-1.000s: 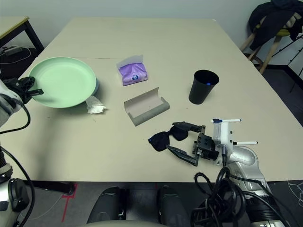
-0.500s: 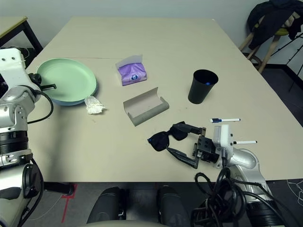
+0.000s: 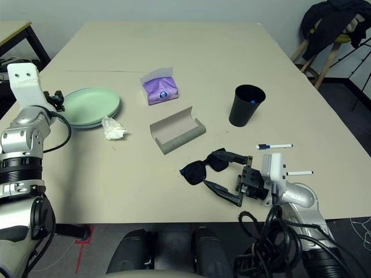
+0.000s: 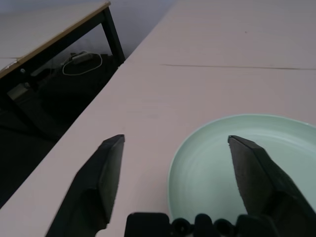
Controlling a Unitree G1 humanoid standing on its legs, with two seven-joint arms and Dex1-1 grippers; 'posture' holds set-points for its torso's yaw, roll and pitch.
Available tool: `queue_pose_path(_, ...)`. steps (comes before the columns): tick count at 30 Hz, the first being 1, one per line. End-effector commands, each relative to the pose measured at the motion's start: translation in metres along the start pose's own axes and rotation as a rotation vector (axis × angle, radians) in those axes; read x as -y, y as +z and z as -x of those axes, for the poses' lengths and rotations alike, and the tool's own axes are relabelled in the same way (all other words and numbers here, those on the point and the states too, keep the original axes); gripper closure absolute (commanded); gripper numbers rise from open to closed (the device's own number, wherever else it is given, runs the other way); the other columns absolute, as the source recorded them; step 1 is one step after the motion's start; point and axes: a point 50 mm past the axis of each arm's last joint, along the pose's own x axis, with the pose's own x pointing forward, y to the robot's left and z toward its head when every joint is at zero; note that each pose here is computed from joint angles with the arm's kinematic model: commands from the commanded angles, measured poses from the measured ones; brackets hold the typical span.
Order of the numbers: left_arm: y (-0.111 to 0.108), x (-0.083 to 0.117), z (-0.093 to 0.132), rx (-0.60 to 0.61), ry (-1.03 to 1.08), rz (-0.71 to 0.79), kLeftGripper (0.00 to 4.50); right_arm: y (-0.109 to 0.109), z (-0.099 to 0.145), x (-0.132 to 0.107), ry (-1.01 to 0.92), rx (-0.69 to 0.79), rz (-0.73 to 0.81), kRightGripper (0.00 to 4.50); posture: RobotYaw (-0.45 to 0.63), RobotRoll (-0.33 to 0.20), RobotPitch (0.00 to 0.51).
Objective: Organize and tidy the items on the table.
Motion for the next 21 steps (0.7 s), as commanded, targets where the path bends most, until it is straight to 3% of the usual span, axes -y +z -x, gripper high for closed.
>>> queue_pose_path(1, 0.011, -0.002, 0.011, 0.043, -0.052, 0.016, 0.06, 0.000, 0.002, 0.001, -0.026, 0.000, 0.006, 0.00, 0.03, 0.000, 0.091)
queue_pose_path(8, 0.008, 0.022, 0.046, 0.046, -0.337, 0.064, 0.06, 0.000, 0.001, 0.001, -0.058, 0.007, 0.008, 0.00, 0.04, 0.000, 0.096)
queue_pose_path(21, -0.031, 0.059, 0.093, -0.106, -0.640, 0.007, 0.06, 0.000, 0.002, 0.003, -0.067, -0.002, 0.019, 0.00, 0.05, 0.000, 0.103)
